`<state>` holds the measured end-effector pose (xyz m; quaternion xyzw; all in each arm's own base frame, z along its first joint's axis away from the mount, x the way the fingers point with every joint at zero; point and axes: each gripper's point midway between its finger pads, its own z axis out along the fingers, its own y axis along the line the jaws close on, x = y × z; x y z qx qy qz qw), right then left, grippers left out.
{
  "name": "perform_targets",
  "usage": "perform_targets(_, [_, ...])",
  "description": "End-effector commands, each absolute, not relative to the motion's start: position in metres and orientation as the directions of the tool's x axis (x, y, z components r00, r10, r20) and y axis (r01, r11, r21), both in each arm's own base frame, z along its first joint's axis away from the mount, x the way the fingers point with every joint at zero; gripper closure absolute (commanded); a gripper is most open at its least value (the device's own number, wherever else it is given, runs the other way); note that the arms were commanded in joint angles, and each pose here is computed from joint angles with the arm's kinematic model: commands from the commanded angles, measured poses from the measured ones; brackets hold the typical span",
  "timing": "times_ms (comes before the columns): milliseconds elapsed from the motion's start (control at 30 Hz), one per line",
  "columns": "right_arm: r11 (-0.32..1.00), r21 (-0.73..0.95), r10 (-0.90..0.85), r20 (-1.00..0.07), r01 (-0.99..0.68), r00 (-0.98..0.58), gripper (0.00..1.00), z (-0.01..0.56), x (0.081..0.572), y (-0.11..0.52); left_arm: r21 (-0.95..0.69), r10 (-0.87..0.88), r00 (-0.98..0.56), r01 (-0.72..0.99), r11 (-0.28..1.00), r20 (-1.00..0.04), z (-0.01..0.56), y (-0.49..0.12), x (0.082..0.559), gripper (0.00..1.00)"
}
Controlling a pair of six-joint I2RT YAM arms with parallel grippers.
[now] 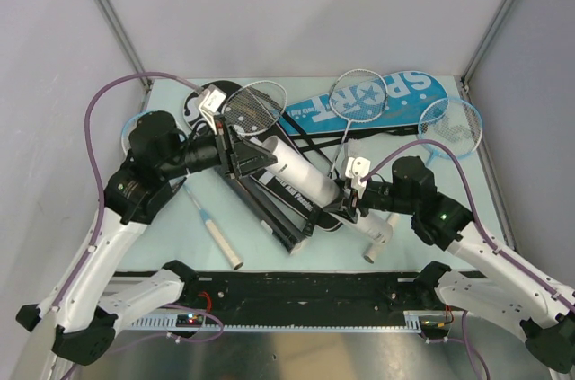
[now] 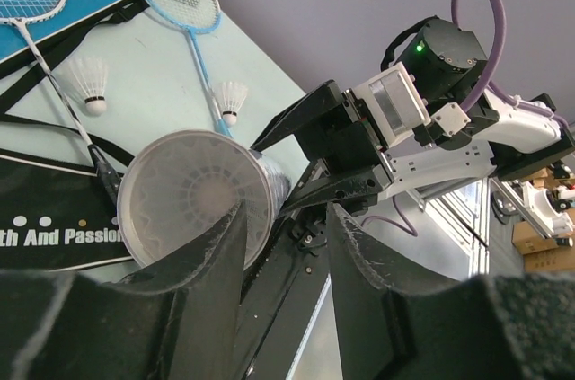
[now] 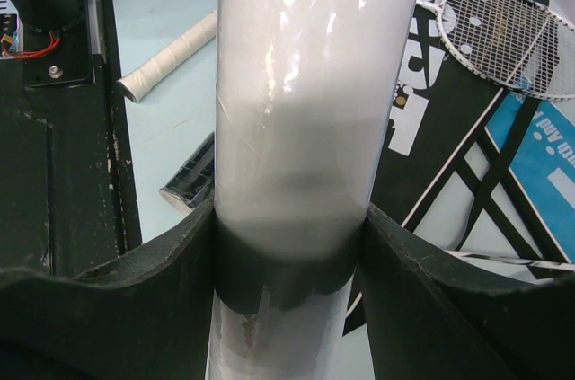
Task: Pack up the badminton gear
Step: Open the lid of the shuttle tube.
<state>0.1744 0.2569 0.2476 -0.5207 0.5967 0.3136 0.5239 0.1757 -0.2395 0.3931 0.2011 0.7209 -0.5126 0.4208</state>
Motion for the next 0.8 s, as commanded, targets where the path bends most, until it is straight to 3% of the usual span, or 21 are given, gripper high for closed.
perform_targets(0, [0.287,-0.224,-0.226,-0.961,-0.931,0.162,0.62,0.277,0.180,0.259,-0.556,-0.128,-0.557,0.724,0.408,-0.820,0.387,-0.237,0.174,0.56])
perform_targets(233, [0.293,-0.220,-0.222,-0.962,-0.931,0.157,0.62,0.277,0.182,0.261,-0.563,-0.106,-0.578,0.711,0.422,-0.809,0.373,-0.240,0.180,0.69])
perform_targets(333, [0.294,-0.220,-0.230,-0.961,-0.930,0.154,0.63,0.276,0.182,0.259,-0.555,-0.117,-0.568,0.707,0.437,-0.815,0.375,-0.238,0.183,0.90])
perform_targets(400, [0.293,-0.218,-0.233,-0.961,-0.931,0.152,0.63,0.275,0.181,0.258,-0.554,-0.134,-0.561,0.699,0.453,-0.817,0.378,-0.235,0.186,0.97])
perform_targets(767, [0.316,-0.156,-0.261,-0.963,-0.936,0.073,0.64,0.260,0.172,0.247,-0.526,-0.243,-0.478,0.649,0.550,-0.844,0.408,-0.209,0.207,1.00])
